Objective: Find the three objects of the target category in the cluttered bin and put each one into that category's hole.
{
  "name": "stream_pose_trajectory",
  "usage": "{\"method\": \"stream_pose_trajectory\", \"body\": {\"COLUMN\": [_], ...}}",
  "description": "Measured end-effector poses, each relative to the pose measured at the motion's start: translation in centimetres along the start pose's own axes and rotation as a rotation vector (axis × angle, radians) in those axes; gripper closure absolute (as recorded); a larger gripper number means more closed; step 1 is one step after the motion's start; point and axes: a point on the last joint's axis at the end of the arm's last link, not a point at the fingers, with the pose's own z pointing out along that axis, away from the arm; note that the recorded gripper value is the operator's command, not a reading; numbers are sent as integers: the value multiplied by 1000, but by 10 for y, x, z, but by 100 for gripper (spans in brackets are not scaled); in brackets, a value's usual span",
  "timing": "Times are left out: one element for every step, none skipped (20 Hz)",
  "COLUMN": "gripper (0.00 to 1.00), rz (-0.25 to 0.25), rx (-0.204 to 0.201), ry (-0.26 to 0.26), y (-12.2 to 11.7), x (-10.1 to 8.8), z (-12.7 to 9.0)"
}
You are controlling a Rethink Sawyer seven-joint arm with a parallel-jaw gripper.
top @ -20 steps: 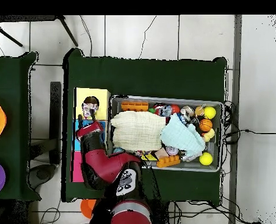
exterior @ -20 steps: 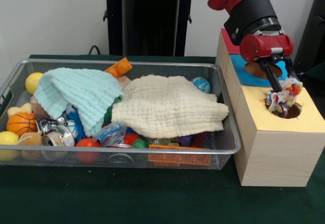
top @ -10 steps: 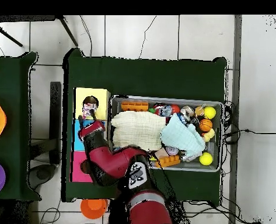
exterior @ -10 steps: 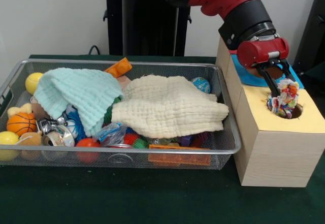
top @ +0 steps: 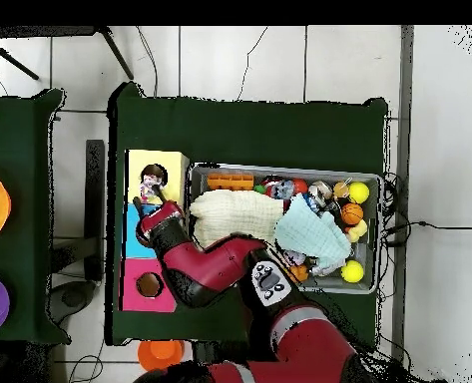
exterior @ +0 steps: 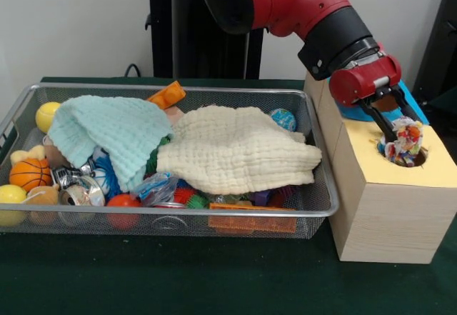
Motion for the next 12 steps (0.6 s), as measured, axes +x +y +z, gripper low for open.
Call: {"method": "stream_pose_trajectory", "body": {"gripper": [0,0,0,0,0,0,0,0,0,0,0,0], "rz": [2,11,12,13,14,13,13,11,10,9,8,7], "rx": [-2,-5,-5,-6,-6,-6,-6,-5,-5,-6,-7,-10], "ry": [-2,-6,-7,-8,-8,-7,-5,2,5,11,16,41], "y": [0,1,1,1,1,1,1,0,0,0,0,0], "x": [0,0,0,0,0,0,0,-1,-1,-2,-2,-6], "z": [0,2,2,2,2,2,2,2,2,2,3,4]}}
